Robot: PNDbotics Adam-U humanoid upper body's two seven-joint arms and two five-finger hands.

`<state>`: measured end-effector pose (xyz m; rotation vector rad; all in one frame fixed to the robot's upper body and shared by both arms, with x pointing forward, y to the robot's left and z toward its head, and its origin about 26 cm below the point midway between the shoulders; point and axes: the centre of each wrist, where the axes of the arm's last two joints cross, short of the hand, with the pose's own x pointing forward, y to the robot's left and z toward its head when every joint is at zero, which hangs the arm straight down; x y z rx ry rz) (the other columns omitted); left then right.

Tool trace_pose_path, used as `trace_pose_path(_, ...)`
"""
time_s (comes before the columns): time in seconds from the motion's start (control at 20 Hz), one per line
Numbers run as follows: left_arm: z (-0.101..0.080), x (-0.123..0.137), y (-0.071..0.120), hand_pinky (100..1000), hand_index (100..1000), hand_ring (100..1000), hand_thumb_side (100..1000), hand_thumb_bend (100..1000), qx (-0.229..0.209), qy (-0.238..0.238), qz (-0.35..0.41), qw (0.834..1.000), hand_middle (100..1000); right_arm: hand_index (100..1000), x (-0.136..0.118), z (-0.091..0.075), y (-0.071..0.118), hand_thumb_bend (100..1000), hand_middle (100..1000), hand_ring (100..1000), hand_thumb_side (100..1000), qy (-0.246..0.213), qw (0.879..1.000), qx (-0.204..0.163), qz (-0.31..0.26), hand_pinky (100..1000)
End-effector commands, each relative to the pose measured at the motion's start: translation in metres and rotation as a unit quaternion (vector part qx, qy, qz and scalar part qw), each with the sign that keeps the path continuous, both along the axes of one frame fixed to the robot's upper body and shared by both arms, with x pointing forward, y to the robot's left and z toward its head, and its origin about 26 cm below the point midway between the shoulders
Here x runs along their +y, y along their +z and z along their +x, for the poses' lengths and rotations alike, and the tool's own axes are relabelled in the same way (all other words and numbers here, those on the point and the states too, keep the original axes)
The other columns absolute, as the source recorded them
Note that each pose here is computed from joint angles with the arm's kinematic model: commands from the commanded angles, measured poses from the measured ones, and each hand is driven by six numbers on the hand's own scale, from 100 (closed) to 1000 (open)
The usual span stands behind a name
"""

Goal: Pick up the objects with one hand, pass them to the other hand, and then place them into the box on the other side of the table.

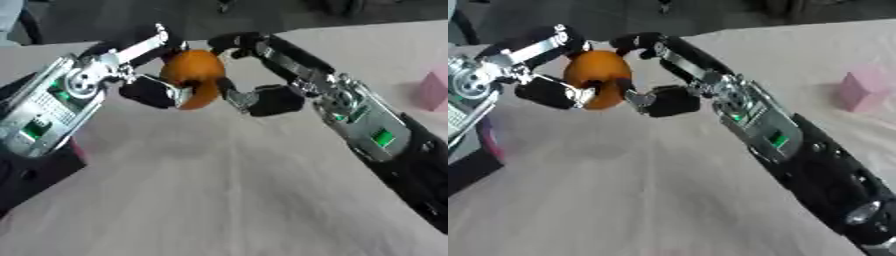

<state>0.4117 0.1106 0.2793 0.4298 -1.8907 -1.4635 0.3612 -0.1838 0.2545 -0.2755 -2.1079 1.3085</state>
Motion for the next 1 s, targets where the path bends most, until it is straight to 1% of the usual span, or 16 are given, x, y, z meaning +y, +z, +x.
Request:
trace_pose_path(0.05, 0.008, 0.025, 0.011, 726, 398, 536, 134, 100, -0.029, 0.040, -0.008, 0.999, 411, 941, -0.007, 0.002, 0.008, 100, 844, 971, 744, -0.018, 1.000, -0.011, -0.009, 906)
trace_pose_path(0.1, 0.010, 0.031, 0.010, 724, 396, 533, 136, 100, -0.031, 0.048, -0.011, 0.998, 407, 944, -0.009, 0.002, 0.008, 100, 848, 974, 764, -0.025, 1.000, -0.010, -0.010, 907)
trace_pose_path(0.2, 0.012, 0.045, 0.009, 722, 393, 532, 133, 100, -0.033, 0.067, -0.015, 0.997, 400, 944, -0.010, 0.003, 0.007, 100, 849, 974, 773, -0.039, 0.999, -0.009, -0.011, 907)
trace_pose_path(0.35, 0.014, 0.073, 0.010, 719, 391, 532, 129, 100, -0.036, 0.101, -0.017, 0.994, 396, 940, -0.013, 0.003, 0.006, 100, 847, 971, 767, -0.051, 0.999, -0.007, -0.013, 904)
trace_pose_path(0.45, 0.014, 0.093, 0.012, 719, 392, 533, 127, 100, -0.042, 0.128, -0.024, 0.991, 396, 933, -0.014, 0.003, 0.005, 100, 843, 967, 723, -0.059, 0.998, -0.005, -0.015, 901)
trace_pose_path(0.5, 0.013, 0.104, 0.013, 719, 394, 534, 128, 100, -0.045, 0.142, -0.029, 0.988, 397, 922, -0.015, 0.002, 0.006, 100, 839, 962, 656, -0.063, 0.998, -0.005, -0.015, 898)
trace_pose_path(0.7, 0.009, 0.146, 0.018, 722, 400, 535, 139, 100, -0.053, 0.201, -0.051, 0.977, 403, 902, -0.018, 0.001, 0.007, 100, 818, 944, 505, -0.077, 0.997, -0.005, -0.009, 887)
trace_pose_path(0.85, 0.001, 0.178, 0.021, 721, 404, 537, 132, 100, -0.065, 0.243, -0.065, 0.966, 405, 886, -0.021, 0.000, 0.008, 100, 803, 936, 462, -0.089, 0.996, -0.004, -0.006, 884)
trace_pose_path(1.0, -0.002, 0.207, 0.017, 721, 415, 538, 135, 100, -0.067, 0.293, -0.069, 0.951, 409, 877, -0.024, 0.000, 0.008, 100, 795, 932, 445, -0.100, 0.995, -0.003, -0.004, 882)
